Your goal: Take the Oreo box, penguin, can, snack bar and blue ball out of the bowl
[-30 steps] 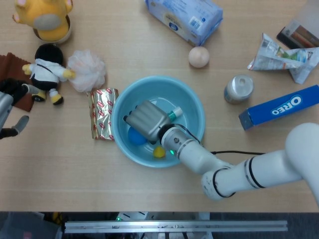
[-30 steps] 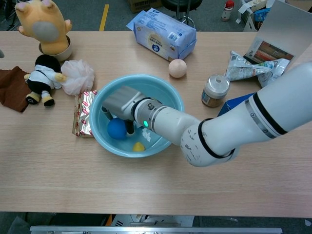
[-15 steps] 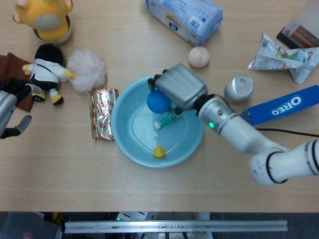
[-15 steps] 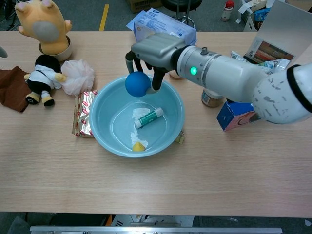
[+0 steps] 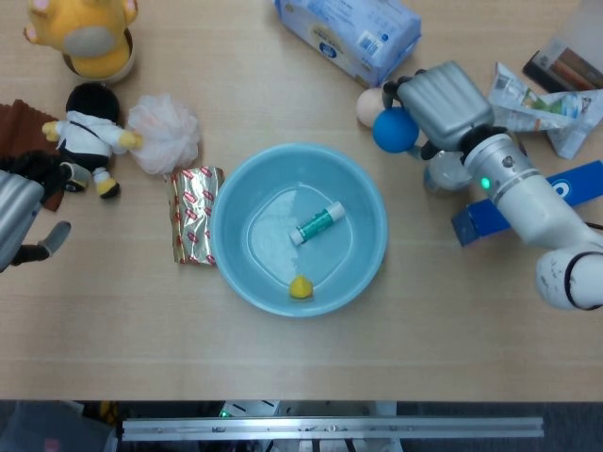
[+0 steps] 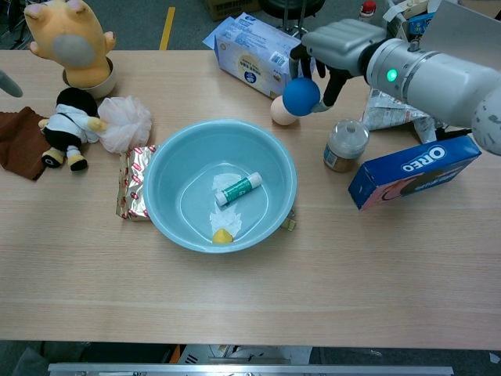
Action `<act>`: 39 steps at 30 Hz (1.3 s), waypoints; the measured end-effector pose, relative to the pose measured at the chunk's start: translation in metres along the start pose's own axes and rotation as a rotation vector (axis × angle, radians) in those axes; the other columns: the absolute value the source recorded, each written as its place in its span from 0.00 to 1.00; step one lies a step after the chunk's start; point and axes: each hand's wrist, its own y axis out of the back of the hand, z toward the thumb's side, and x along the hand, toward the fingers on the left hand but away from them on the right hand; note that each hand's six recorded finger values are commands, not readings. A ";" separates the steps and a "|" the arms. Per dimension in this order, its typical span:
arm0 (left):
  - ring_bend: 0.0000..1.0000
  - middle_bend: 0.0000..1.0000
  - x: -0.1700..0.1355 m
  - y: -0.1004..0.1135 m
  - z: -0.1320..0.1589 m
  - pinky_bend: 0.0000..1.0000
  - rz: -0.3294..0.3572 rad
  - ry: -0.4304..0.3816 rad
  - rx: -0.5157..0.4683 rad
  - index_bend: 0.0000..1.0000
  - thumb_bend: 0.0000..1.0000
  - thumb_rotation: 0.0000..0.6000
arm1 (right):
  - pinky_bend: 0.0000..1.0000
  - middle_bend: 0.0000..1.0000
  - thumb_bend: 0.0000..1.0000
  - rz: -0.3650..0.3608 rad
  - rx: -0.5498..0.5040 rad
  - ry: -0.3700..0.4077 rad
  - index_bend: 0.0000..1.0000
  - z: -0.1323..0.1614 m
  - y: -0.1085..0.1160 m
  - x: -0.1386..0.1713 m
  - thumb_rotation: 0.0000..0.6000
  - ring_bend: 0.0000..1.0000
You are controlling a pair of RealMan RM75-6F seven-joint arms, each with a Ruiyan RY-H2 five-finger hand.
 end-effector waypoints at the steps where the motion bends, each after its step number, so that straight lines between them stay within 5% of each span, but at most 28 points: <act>1: 0.21 0.26 0.000 0.000 0.000 0.31 0.000 0.000 -0.002 0.27 0.36 1.00 | 0.65 0.51 0.23 0.008 0.005 -0.009 0.47 -0.003 -0.004 -0.003 1.00 0.44; 10: 0.21 0.26 -0.001 0.001 -0.001 0.31 -0.003 0.002 0.000 0.27 0.36 1.00 | 0.65 0.51 0.23 0.068 0.023 -0.021 0.47 0.005 -0.036 -0.024 1.00 0.44; 19: 0.21 0.26 -0.001 0.002 -0.002 0.31 0.002 0.004 0.000 0.27 0.36 1.00 | 0.64 0.50 0.23 0.083 0.028 -0.002 0.47 0.030 -0.043 -0.040 1.00 0.41; 31: 0.21 0.26 -0.002 0.001 -0.003 0.31 0.001 0.008 0.001 0.27 0.36 1.00 | 0.53 0.36 0.23 0.133 0.042 0.006 0.21 0.045 -0.054 -0.044 1.00 0.30; 39: 0.21 0.26 -0.001 0.004 -0.004 0.31 0.010 0.009 0.001 0.27 0.36 1.00 | 0.53 0.35 0.23 0.117 0.024 0.021 0.18 0.045 -0.046 -0.038 1.00 0.29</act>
